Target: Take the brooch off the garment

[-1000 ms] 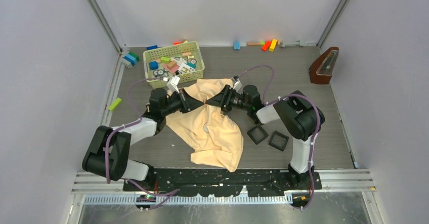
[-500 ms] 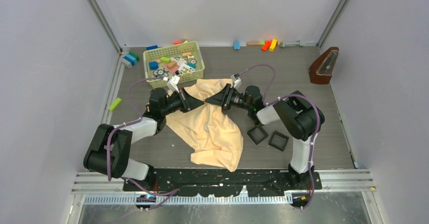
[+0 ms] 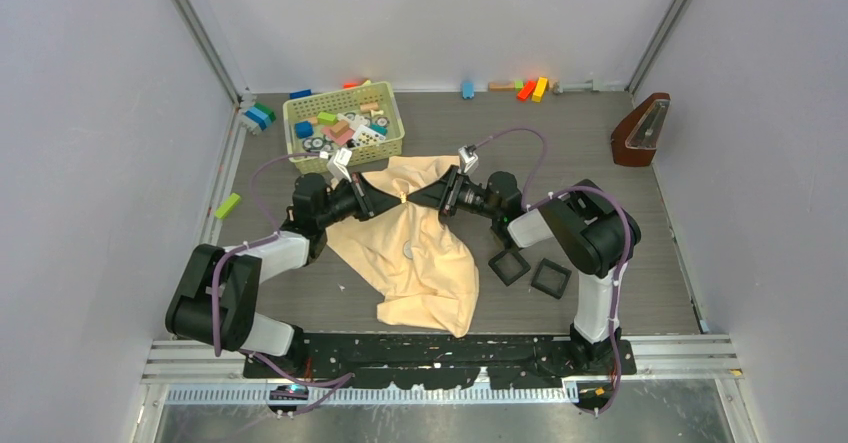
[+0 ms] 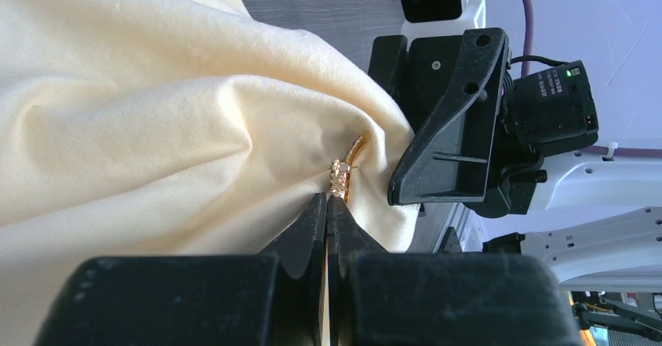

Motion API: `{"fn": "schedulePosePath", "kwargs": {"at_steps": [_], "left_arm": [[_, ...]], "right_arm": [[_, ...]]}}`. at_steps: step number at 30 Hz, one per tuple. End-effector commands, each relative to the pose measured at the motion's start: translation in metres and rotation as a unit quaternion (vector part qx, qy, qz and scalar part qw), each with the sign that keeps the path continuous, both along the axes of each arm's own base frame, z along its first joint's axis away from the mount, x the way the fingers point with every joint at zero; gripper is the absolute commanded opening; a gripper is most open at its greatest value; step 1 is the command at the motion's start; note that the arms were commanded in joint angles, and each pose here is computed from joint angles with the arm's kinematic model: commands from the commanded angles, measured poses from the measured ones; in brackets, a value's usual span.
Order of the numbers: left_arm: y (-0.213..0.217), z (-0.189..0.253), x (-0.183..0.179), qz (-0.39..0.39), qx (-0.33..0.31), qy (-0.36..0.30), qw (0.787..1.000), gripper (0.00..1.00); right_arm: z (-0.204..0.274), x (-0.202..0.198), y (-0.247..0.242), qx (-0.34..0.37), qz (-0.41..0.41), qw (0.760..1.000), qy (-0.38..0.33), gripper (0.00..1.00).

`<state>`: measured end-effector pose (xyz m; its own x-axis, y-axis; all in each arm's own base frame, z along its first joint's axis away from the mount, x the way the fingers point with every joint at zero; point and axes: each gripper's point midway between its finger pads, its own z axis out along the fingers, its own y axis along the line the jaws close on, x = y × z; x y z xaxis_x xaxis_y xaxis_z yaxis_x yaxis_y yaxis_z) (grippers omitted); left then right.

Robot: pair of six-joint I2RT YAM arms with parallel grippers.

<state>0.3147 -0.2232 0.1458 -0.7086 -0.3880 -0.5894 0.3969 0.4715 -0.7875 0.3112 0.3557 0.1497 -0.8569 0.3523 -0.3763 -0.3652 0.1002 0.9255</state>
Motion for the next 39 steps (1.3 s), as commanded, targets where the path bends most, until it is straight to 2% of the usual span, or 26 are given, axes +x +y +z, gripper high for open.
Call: {"fn": "schedulePosePath", "kwargs": {"at_steps": [1, 5, 12, 15, 17, 19, 21, 25, 29, 34, 39], "left_arm": [[0.000, 0.009, -0.001, -0.008, -0.002, -0.034, 0.999, 0.00], [0.000, 0.012, -0.002, -0.008, 0.002, -0.045, 0.999, 0.00], [-0.002, 0.013, -0.003, -0.014, 0.004, -0.052, 0.999, 0.00], [-0.004, 0.014, -0.005, -0.018, 0.007, -0.058, 0.998, 0.00], [-0.004, 0.014, -0.005, -0.018, 0.009, -0.059, 0.998, 0.00], [-0.004, 0.012, -0.005, -0.016, 0.016, -0.056, 0.998, 0.00], [-0.005, 0.011, -0.005, -0.017, 0.019, -0.055, 0.998, 0.00], [-0.008, 0.010, -0.006, -0.021, 0.025, -0.057, 0.998, 0.00], [-0.011, 0.010, -0.008, -0.025, 0.033, -0.062, 0.997, 0.00], [-0.010, 0.010, -0.009, -0.022, 0.043, -0.067, 0.997, 0.00], [-0.009, 0.009, -0.008, -0.015, 0.050, -0.063, 0.997, 0.00]], "right_arm": [[0.027, -0.002, 0.001, 0.036, 0.004, 0.998, -0.051, 0.44], [0.019, 0.006, 0.000, 0.023, -0.011, 0.999, -0.029, 0.44], [0.007, 0.014, 0.000, -0.007, -0.028, 1.000, -0.005, 0.28], [0.005, 0.014, 0.000, -0.011, -0.029, 1.000, -0.003, 0.28], [0.006, 0.014, 0.000, -0.007, -0.028, 1.000, -0.002, 0.32], [0.010, 0.013, 0.000, 0.003, -0.027, 1.000, -0.008, 0.44], [0.011, 0.013, -0.001, 0.009, -0.032, 0.999, -0.005, 0.49], [0.006, 0.018, -0.005, 0.004, -0.051, 0.999, 0.010, 0.49], [0.004, 0.021, -0.007, 0.005, -0.061, 0.998, 0.017, 0.47], [0.000, 0.022, -0.006, -0.003, -0.061, 0.998, 0.024, 0.36], [0.000, 0.021, -0.004, -0.007, -0.054, 0.998, 0.019, 0.32]]}}
